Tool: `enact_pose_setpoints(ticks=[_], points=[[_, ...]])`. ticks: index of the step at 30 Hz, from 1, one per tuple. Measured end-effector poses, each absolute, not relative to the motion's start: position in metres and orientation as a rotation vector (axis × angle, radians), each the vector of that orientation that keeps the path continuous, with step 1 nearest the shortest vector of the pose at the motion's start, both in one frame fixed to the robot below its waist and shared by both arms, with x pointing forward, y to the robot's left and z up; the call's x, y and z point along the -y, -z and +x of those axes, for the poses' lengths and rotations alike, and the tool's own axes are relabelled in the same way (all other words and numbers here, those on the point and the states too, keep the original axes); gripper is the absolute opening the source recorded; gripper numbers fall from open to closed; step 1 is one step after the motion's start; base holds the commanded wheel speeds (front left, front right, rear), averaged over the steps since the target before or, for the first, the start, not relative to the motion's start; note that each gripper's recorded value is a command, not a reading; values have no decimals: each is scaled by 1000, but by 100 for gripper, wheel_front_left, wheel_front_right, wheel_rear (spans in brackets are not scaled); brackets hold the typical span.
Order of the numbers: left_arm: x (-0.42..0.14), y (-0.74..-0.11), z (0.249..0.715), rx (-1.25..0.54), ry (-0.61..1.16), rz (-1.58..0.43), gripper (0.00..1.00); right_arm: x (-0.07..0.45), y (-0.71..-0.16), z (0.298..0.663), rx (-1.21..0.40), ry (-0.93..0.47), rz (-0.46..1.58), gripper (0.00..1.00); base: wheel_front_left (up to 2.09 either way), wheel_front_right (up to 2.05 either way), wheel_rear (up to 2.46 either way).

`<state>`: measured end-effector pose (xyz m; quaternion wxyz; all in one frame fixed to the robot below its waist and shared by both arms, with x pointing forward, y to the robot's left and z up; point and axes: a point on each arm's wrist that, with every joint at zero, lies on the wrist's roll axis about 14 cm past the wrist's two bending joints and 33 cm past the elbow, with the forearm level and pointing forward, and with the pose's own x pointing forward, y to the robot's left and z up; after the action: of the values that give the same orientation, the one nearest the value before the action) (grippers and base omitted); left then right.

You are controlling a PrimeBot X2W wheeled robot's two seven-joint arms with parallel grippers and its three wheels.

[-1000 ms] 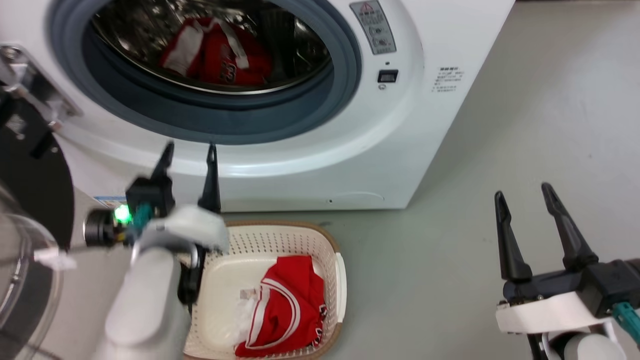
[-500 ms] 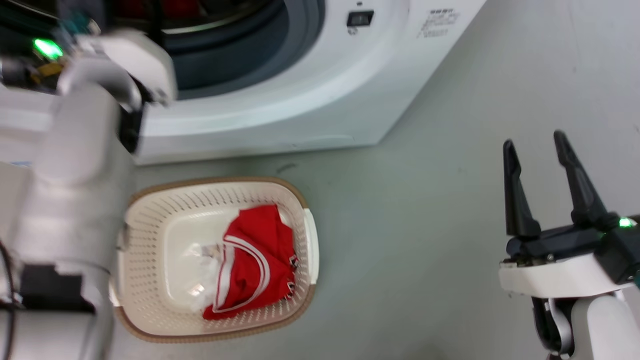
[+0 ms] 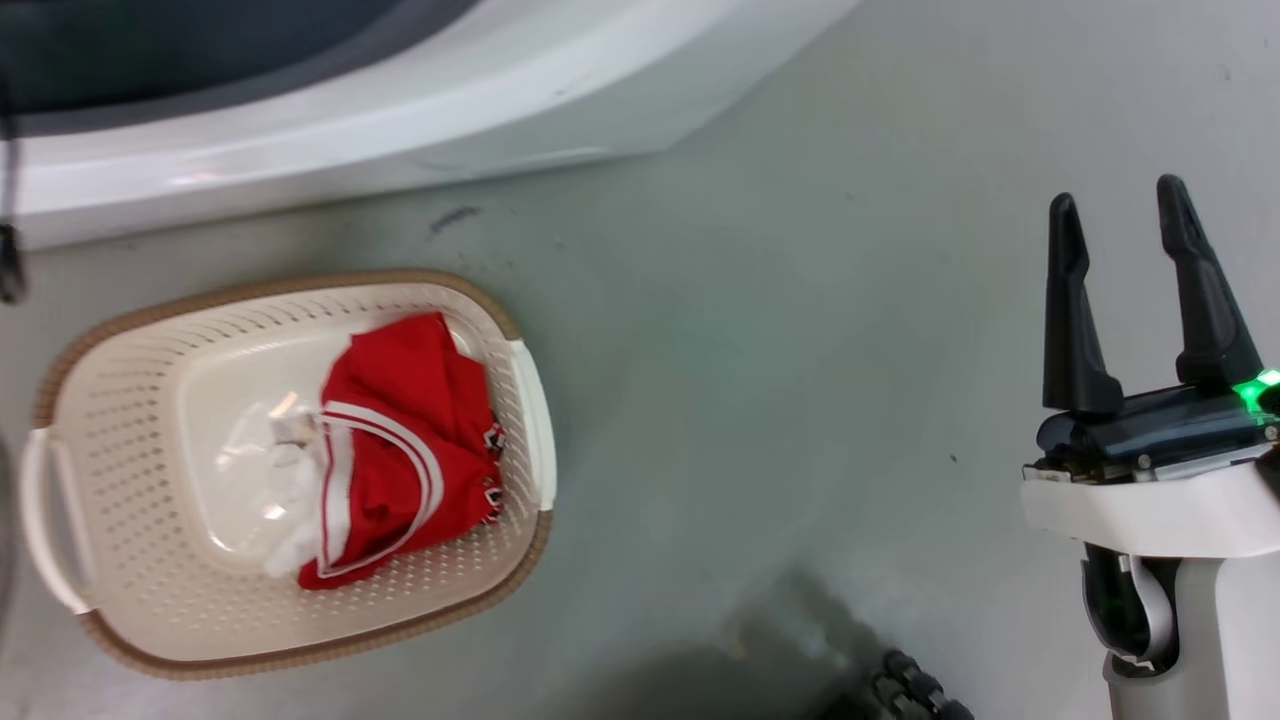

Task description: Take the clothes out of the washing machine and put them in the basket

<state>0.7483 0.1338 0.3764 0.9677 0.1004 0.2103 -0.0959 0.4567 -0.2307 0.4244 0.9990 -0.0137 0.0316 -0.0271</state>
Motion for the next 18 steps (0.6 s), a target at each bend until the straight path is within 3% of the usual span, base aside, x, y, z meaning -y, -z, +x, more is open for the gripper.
enact_pose_setpoints(ticks=[7,18], points=[[-129,-343,769,-617,187,162,100,242,-408,454,-109,84,-40,100,0,0,0],[-134,-290,758,-863,164,197,100,251,-401,451,-135,109,-50,100,0,0,0]])
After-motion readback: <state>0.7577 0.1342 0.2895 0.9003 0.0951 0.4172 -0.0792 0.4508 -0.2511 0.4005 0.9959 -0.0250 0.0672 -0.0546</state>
